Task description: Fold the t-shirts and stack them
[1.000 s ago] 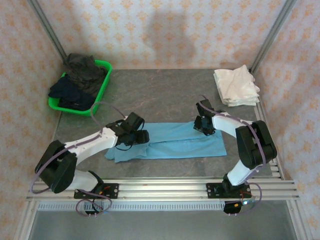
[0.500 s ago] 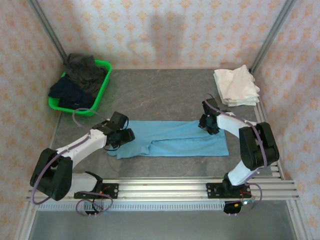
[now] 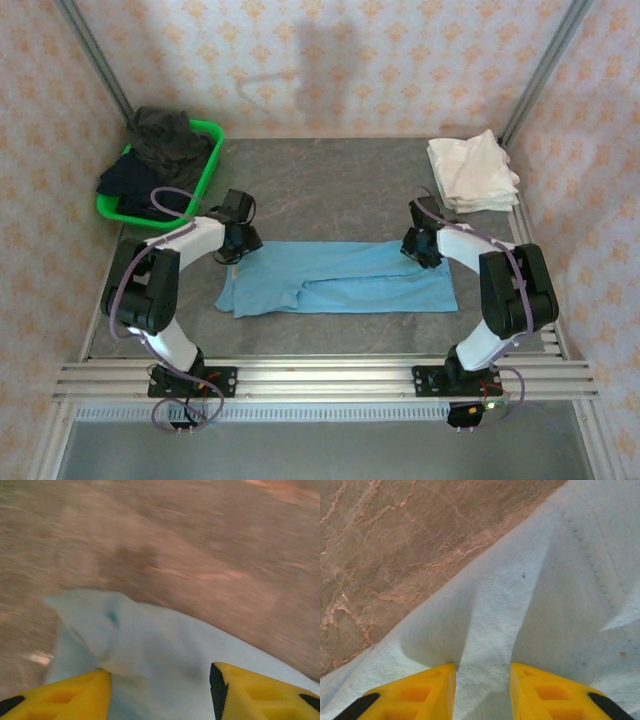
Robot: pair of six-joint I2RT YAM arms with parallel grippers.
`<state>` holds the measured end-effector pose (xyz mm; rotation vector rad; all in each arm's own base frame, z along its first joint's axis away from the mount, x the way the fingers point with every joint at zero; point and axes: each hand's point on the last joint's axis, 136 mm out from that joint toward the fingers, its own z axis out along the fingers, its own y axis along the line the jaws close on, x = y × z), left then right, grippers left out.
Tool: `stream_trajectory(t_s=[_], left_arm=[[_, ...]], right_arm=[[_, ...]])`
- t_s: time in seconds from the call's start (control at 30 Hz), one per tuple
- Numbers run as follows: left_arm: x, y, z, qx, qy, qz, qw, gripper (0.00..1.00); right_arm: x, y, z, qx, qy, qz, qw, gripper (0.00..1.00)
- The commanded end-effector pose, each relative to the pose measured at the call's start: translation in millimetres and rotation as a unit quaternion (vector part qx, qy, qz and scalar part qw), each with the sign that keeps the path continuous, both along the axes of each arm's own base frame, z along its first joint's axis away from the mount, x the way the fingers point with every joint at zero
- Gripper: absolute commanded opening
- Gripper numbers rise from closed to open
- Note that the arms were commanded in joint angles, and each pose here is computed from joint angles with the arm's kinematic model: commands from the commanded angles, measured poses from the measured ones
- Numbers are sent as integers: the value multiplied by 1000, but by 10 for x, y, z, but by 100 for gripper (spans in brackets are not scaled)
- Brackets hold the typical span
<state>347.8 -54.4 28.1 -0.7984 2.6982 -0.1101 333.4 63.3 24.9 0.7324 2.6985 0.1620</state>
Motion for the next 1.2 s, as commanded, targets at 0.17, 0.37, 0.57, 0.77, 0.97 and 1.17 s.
stream_trajectory(t_s=[0.17,0.37,0.57,0.77,0.97,1.17], left_arm=[[-105,386,30,44,-21,65,997,62],[7,357,298,42,-42,54,997,66],[46,31,729,60,-95,2,994,70],[-124,-544,435,-10,-86,-74,993,67],[-302,-536,-120,-34,-38,-71,996,62],[-462,-129,-434,-41,2,2,999,52]], right_arm=[[-144,-240,3,-38,12,-24,999,34],[-290,-285,195,-32,-18,-35,999,34],[-126,-15,447,24,-73,-5,997,35],[145,162,230,22,-38,20,999,35],[131,-69,-49,-2,10,-18,1000,32],[12,-285,-89,13,1,-65,998,37]])
